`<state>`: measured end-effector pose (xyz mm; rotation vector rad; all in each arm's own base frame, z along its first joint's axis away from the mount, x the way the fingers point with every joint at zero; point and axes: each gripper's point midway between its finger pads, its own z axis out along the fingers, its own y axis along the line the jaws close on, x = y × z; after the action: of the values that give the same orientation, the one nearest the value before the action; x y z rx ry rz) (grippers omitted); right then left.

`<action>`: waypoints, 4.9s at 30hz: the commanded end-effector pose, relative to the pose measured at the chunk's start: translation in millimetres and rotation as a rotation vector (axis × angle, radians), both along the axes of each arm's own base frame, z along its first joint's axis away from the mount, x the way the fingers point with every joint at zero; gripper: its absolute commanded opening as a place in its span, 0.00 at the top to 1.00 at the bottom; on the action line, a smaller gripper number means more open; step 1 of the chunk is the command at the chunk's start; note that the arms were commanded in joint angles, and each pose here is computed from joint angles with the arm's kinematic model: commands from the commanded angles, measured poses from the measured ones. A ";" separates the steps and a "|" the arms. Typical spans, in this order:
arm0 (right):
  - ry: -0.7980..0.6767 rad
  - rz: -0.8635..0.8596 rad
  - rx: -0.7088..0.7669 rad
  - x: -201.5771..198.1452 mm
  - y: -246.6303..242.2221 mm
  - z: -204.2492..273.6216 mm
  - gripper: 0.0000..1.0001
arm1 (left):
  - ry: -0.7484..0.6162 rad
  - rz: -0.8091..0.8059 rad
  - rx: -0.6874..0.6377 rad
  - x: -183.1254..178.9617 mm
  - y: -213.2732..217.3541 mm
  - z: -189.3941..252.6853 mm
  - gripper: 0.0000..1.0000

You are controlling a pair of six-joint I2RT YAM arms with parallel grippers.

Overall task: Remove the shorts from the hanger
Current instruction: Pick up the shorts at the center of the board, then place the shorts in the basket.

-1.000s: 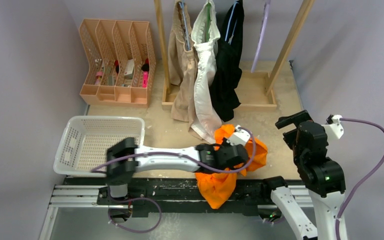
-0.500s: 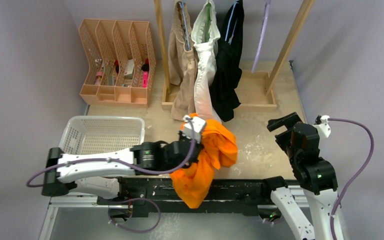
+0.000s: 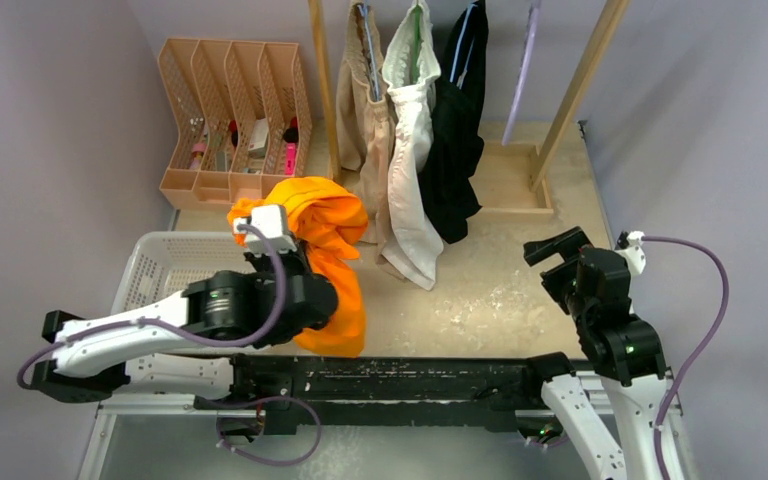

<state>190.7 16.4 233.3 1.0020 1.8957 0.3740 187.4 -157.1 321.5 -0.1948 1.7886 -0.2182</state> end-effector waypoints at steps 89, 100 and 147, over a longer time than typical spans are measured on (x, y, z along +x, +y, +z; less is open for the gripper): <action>-0.042 0.086 -0.067 5.9 4.6 22.4 0.03 | 0.310 1.124 -0.233 42.8 289.8 -130.8 1.00; -0.096 0.059 -0.090 -1.7 -3.7 39.9 0.02 | 0.344 0.849 -0.265 62.5 257.0 -133.4 0.36; -0.428 0.832 -0.141 19.0 110.3 133.4 0.06 | 0.412 0.506 -0.335 84.3 186.6 -144.6 0.36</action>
<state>208.0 109.7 341.5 0.1352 1.8905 0.7681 286.7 5.6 130.9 -1.0083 2.1245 -0.2617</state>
